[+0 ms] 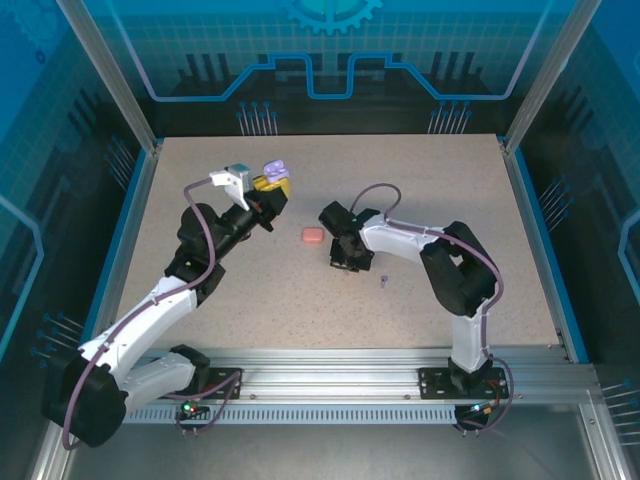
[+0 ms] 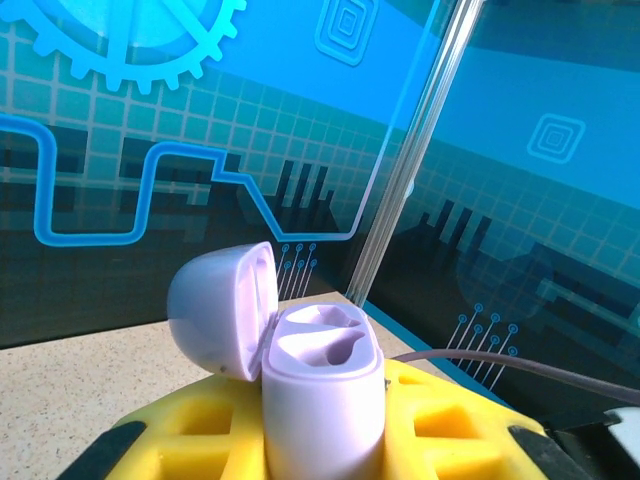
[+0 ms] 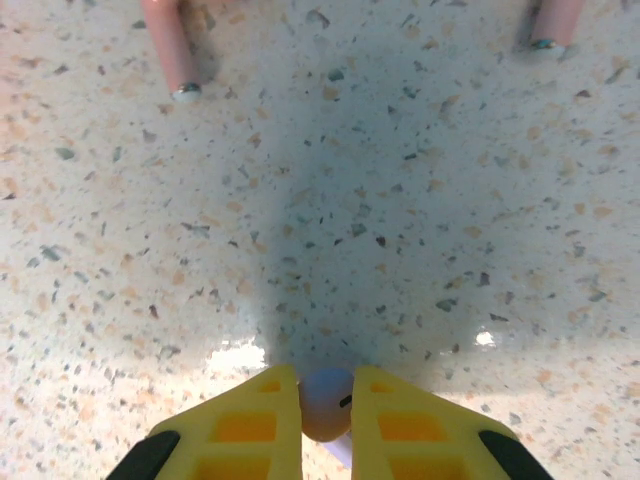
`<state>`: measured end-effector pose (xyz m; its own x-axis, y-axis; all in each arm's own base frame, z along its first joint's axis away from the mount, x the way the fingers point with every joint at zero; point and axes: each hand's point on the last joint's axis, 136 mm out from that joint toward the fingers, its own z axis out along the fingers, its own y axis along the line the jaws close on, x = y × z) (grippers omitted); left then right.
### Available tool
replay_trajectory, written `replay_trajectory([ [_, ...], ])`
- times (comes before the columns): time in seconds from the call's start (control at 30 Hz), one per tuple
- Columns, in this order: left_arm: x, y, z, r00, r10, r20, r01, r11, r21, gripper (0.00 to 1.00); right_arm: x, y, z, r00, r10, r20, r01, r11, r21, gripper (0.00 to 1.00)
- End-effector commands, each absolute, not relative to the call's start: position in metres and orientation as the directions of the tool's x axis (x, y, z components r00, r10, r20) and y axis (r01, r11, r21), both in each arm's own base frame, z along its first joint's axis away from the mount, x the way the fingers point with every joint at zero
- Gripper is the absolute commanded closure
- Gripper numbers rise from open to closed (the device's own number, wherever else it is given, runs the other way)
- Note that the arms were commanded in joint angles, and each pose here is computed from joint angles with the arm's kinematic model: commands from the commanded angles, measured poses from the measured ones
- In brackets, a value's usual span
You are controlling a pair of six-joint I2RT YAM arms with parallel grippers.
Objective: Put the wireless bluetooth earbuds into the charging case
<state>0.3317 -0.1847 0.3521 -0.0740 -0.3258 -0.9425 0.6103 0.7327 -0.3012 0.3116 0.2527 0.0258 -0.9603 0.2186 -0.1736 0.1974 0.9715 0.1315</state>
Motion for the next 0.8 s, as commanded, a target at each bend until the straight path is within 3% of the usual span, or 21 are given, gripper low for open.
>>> replay_trajectory([
  [0.0, 0.321, -0.189, 0.362, -0.008, -0.320, -0.947, 0.656, 0.714, -0.247, 1.00, 0.329, 0.259, 0.064, -0.937, 0.194, -0.292, 0.132, 0.967, 0.220, 0.87],
  [0.33, 0.314, -0.192, 0.367, 0.113, -0.249, -0.962, 0.675, 0.729, -0.109, 1.00, 0.347, 0.266, 0.173, -0.857, 0.167, -0.487, -0.041, 0.921, 0.388, 0.87],
  [0.77, 0.318, -0.205, 0.376, 0.186, -0.196, -0.963, 0.700, 0.714, -0.010, 1.00, 0.356, 0.260, 0.361, -0.613, 0.230, -0.756, -0.360, 0.771, 0.526, 0.85],
])
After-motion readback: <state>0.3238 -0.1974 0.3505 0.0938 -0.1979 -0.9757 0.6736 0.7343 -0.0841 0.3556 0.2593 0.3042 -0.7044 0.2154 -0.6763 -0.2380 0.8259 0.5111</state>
